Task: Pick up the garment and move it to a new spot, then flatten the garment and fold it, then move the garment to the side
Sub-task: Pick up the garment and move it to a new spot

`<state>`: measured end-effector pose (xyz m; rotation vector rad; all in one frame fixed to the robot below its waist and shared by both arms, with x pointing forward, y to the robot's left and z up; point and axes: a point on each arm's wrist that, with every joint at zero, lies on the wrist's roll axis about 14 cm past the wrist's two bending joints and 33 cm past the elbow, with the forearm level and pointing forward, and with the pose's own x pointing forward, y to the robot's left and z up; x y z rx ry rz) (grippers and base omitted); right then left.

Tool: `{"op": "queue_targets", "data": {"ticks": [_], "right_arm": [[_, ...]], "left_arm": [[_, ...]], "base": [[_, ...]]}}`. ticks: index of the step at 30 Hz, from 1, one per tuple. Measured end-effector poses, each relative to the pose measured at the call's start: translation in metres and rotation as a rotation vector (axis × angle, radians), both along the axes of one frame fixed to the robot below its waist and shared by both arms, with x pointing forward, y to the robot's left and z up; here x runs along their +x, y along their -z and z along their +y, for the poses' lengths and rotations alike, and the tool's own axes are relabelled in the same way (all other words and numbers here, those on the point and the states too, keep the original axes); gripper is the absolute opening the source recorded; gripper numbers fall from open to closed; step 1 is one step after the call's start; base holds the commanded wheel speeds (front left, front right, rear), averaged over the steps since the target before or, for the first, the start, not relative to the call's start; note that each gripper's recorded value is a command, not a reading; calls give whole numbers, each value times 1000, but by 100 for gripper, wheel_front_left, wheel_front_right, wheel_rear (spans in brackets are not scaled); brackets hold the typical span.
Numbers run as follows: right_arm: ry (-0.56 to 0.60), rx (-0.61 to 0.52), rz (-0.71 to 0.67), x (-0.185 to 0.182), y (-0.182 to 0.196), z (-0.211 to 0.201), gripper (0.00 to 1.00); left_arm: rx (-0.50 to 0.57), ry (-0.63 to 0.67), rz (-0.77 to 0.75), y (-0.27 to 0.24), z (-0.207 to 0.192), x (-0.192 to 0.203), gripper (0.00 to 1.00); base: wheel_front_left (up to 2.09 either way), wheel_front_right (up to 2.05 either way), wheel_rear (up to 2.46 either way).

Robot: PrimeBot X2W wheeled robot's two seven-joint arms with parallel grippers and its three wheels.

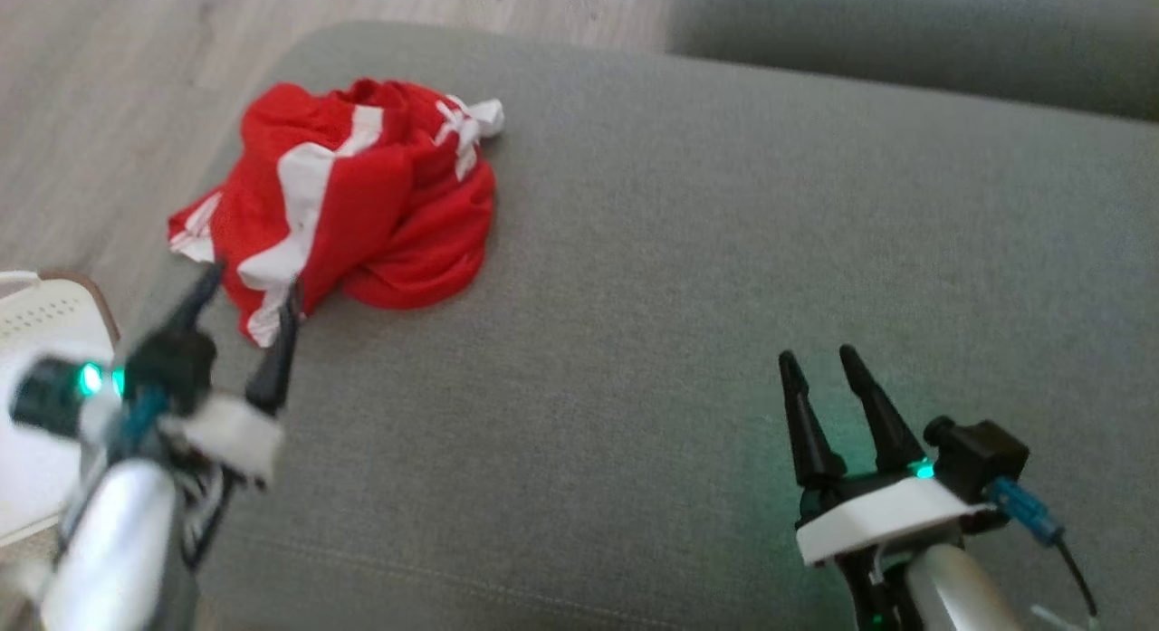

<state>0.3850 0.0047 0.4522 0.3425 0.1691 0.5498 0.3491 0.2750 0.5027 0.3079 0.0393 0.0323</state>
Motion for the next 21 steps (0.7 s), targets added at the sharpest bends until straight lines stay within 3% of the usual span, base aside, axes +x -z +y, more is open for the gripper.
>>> {"op": "queue_targets", "data": {"ticks": [6,11,15,21], "right_arm": [[44,-1,19,19,11,-12,100],[86,1,34,31,19,-26,100],[118,2,63,33,30,-36,100],[148,2,66,41,33,-46,100]], "left_arm": [[117,84,152,8,8,65,100],[127,150,251,21,1,102,100],[98,192,332,38,-9,119,100],[84,156,447,64,7,128,100]], "base": [[0,0,0],[0,0,0],[0,0,0],[0,0,0]]}}
